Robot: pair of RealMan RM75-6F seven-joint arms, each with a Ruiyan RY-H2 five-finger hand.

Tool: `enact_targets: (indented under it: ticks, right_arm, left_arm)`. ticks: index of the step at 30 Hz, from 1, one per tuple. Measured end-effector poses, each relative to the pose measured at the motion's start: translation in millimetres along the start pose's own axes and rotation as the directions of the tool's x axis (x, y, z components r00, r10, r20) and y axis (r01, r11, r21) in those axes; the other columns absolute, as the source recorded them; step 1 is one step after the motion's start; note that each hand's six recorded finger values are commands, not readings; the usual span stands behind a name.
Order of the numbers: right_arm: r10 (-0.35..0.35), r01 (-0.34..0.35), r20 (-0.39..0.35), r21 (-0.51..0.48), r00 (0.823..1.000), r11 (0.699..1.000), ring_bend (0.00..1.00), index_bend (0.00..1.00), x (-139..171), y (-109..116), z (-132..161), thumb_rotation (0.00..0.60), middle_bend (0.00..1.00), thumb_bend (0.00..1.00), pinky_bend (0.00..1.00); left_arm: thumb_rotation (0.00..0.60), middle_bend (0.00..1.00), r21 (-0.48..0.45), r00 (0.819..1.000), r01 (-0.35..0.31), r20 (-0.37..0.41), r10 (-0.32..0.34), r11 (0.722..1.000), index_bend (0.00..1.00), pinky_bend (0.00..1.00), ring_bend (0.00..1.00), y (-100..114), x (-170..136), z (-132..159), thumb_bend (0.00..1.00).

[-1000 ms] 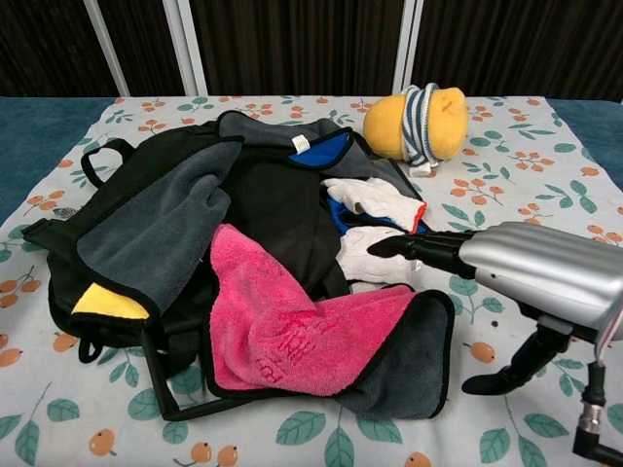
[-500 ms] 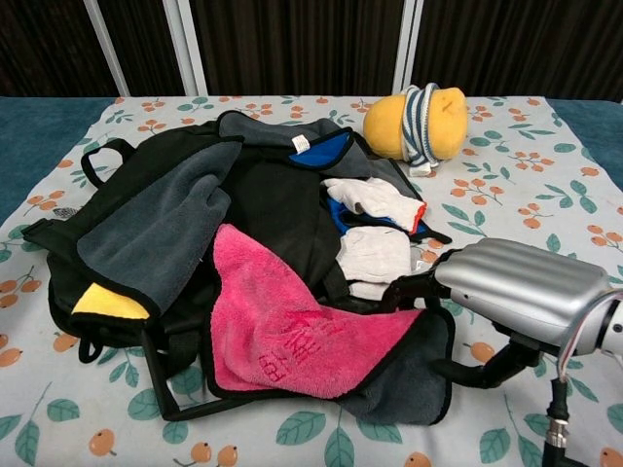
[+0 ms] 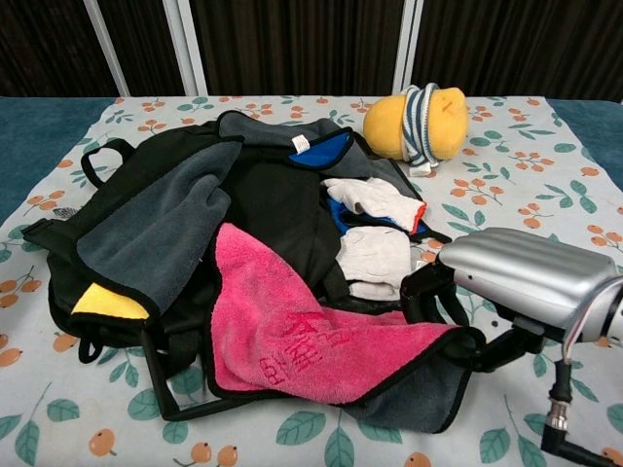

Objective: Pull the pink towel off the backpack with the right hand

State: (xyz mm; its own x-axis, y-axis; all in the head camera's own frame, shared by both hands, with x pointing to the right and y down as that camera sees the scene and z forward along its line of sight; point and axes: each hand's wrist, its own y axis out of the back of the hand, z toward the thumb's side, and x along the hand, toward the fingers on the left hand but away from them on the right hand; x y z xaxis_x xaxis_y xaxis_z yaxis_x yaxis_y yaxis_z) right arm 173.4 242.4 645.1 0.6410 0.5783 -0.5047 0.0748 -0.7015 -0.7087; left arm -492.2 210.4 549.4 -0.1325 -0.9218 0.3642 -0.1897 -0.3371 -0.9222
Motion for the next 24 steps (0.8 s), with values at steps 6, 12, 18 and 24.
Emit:
enact_targets:
  ticks: [6, 12, 18, 24]
  right_arm:
    - [-0.06, 0.06, 0.016, -0.02, 0.998, 0.998, 0.61, 0.76, 3, 30, -8, 0.6, 0.64, 0.57, 0.42]
    - [-0.124, 0.126, 0.051, -0.046, 0.991, 0.991, 0.61, 0.79, 7, 63, -20, 0.6, 0.66, 0.57, 0.42]
    - [-0.198, 0.206, 0.097, -0.079, 0.975, 0.975, 0.61, 0.79, 13, 104, -36, 0.6, 0.66, 0.58, 0.42]
    - [-0.315, 0.324, 0.16, -0.032, 0.936, 0.946, 0.62, 0.81, 19, 158, -61, 0.6, 0.66, 0.59, 0.42]
  left_arm:
    - [0.6, 0.06, -0.006, 1.0, 0.0, 0.0, 0.0, 1.0, 0.23, 0.01, 0.12, 0, 0, 0, 0.59]
    - [0.6, 0.06, -0.012, 1.0, -0.002, -0.002, 0.002, 1.0, 0.23, 0.01, 0.12, 1, 0, 0, 0.59]
    - [0.6, 0.06, -0.016, 1.0, -0.003, -0.004, 0.003, 1.0, 0.23, 0.01, 0.12, 1, 0, 0, 0.59]
    - [0.6, 0.06, -0.02, 1.0, -0.003, -0.003, 0.003, 1.0, 0.23, 0.01, 0.12, 2, 0, 0, 0.59]
